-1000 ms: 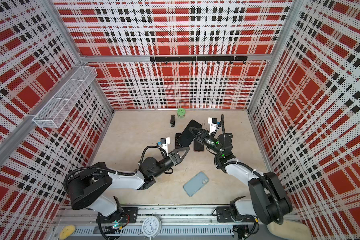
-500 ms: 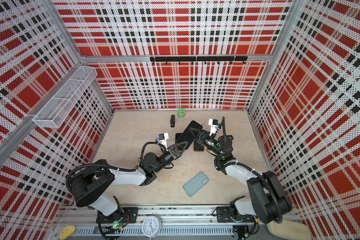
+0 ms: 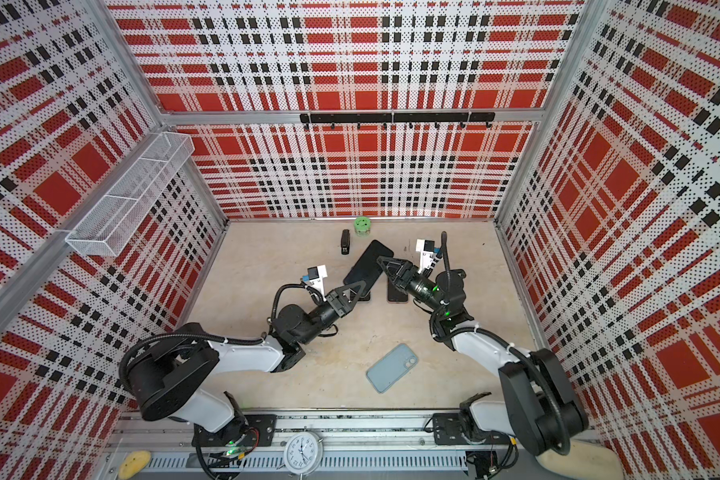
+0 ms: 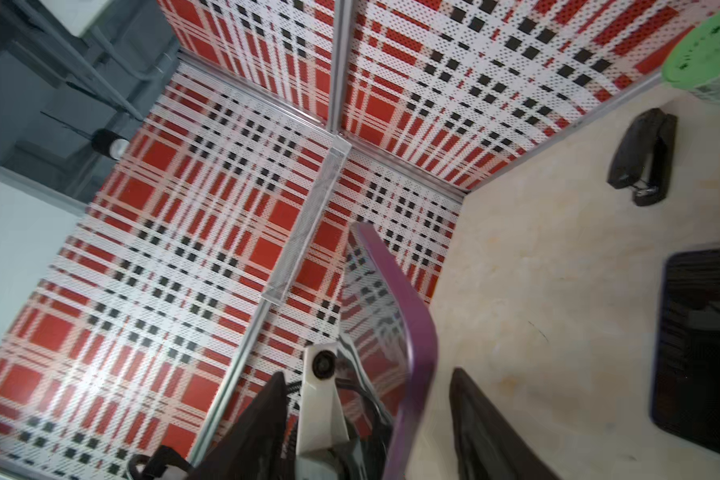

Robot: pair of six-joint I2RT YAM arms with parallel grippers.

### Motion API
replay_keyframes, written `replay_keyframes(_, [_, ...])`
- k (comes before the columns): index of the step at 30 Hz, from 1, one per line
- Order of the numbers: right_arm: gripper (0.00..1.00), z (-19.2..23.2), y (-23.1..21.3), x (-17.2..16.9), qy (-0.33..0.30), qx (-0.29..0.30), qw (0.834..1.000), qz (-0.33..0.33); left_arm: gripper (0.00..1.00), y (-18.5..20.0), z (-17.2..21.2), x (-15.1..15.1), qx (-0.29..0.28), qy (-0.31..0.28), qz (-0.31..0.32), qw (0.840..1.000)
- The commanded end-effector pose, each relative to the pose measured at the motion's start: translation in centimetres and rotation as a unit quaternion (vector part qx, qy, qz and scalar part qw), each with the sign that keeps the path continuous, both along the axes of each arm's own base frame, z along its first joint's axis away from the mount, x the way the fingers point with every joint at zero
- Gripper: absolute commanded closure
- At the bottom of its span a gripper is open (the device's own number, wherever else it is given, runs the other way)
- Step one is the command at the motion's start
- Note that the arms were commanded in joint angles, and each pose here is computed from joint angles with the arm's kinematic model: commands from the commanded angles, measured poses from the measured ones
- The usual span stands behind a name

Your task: Put the phone into the phone case

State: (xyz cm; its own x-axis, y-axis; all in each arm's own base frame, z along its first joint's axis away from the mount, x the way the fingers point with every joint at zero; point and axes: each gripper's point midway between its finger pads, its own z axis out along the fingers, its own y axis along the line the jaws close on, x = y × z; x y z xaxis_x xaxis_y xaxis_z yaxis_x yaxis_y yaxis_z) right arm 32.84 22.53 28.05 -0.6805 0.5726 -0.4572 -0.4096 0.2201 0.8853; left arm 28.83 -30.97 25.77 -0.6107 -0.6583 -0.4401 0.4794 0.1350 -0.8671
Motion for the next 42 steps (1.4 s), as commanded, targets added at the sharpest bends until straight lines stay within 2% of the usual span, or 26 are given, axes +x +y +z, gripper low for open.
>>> replay_keyframes(1, [0.32, -0.8, -1.2, -0.7, 0.003, -0.120, 0.992, -0.026, 1.00, 3.3, 2.4, 0.1, -0.008, -0.031, 0.017, 0.999])
replay_keyframes(5, [0.32, -4.0, -3.8, -2.4, 0.063, -0.271, 0.960, -0.044, 1.00, 6.4, 1.2, 0.3, 0.076, -0.008, 0.026, 0.997])
replay_keyframes(8, [0.36, -7.7, -5.3, -4.5, 0.123, -0.356, 0.926, -0.019, 1.00, 8.6, 0.1, -0.1, 0.171, 0.015, 0.039, 0.984])
replay_keyframes(11, [0.37, -11.1, -6.6, -7.0, 0.176, -0.416, 0.892, 0.002, 1.00, 10.6, -0.6, -0.8, 0.241, 0.039, 0.041, 0.969])
replay_keyframes(16, [0.38, -15.0, -7.5, -10.7, 0.222, -0.485, 0.845, 0.035, 1.00, 12.0, -0.9, -2.3, 0.235, 0.071, -0.006, 0.969])
replay_keyframes(17, [0.38, -15.7, -7.7, -11.3, 0.231, -0.504, 0.831, 0.038, 1.00, 12.1, -1.0, -2.6, 0.232, 0.076, -0.015, 0.970])
replay_keyframes(19, [0.40, -17.6, -8.7, -12.4, 0.262, -0.551, 0.791, 0.036, 1.00, 12.0, -1.6, -3.2, 0.228, 0.089, -0.034, 0.969])
replay_keyframes(23, [0.43, -21.2, -8.3, -14.5, 0.294, -0.602, 0.739, 0.074, 1.00, 12.1, -2.2, -4.0, 0.219, 0.101, -0.046, 0.969])
replay_keyframes(25, [0.44, -22.6, -7.7, -15.1, 0.296, -0.612, 0.728, 0.090, 1.00, 12.3, -2.3, -4.2, 0.214, 0.104, -0.046, 0.970])
replay_keyframes(31, [0.46, -24.1, -6.5, -13.9, 0.288, -0.611, 0.732, 0.087, 1.00, 12.6, -2.6, -4.5, 0.212, 0.105, -0.041, 0.971])
replay_keyframes(37, [0.47, -24.2, -6.6, -12.2, 0.273, -0.635, 0.718, 0.072, 1.00, 13.1, -2.5, -4.5, 0.208, 0.101, -0.025, 0.973])
replay_keyframes(42, [0.49, -25.0, -6.4, -11.3, 0.270, -0.639, 0.717, 0.076, 1.00, 13.9, -3.1, -4.1, 0.198, 0.107, -0.009, 0.974])
